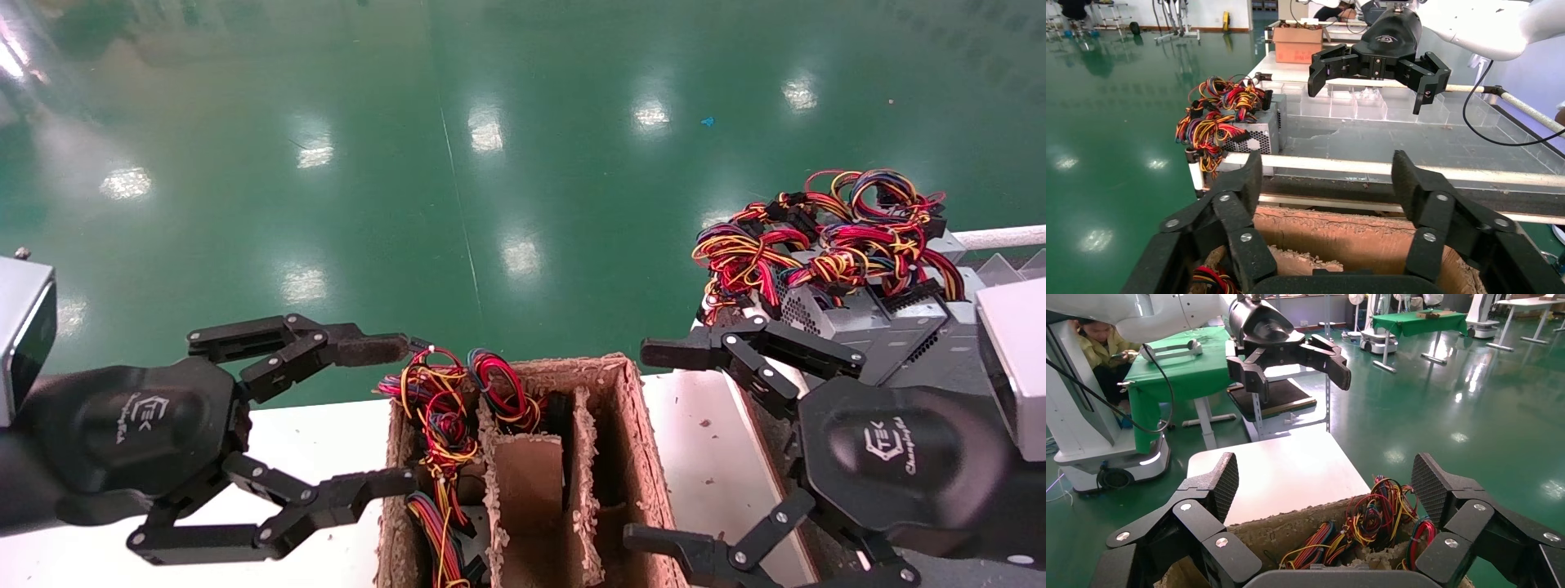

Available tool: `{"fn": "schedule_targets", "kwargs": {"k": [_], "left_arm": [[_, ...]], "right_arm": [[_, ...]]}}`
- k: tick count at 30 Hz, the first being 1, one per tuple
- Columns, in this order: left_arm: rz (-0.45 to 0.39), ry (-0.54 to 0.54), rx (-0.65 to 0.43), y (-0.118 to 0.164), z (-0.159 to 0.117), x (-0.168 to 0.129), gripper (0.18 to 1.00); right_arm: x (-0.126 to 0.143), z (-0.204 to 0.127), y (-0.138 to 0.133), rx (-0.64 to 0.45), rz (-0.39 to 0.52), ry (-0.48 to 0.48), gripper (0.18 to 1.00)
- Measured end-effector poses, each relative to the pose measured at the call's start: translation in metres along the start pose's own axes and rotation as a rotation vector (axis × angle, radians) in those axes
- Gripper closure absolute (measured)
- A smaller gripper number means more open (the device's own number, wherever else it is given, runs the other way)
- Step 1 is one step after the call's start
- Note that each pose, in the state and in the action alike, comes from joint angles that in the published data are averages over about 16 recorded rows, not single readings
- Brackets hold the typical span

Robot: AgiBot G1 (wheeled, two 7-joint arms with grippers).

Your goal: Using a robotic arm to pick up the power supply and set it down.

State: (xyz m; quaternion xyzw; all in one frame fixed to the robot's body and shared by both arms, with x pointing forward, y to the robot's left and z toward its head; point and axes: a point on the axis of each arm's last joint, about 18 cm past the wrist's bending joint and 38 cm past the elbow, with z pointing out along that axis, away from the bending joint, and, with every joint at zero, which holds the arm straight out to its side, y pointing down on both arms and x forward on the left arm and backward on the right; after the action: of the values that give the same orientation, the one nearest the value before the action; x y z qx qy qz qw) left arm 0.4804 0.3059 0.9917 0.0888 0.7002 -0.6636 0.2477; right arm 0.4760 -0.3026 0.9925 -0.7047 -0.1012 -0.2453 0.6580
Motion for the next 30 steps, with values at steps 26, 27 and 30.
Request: {"fn": "schedule_targets", "kwargs": {"k": [26,27,30], "left_arm": [[0.000,0.000,0.000,0.0000,0.0000,0.0000,0.888],[0.000,0.000,0.000,0.0000,0.0000,0.0000,0.898],[0.000,0.000,0.000,0.0000,0.0000,0.0000,0.932]], "right_arm": [[-0.0001,0.0000,0.0000,0.000,0.000,0.000,0.178],[-0.0001,0.0000,0.0000,0.000,0.000,0.000,0.178],[0.0000,0.0002,0.0006,-0.001,0.001,0.000,0.178]]}}
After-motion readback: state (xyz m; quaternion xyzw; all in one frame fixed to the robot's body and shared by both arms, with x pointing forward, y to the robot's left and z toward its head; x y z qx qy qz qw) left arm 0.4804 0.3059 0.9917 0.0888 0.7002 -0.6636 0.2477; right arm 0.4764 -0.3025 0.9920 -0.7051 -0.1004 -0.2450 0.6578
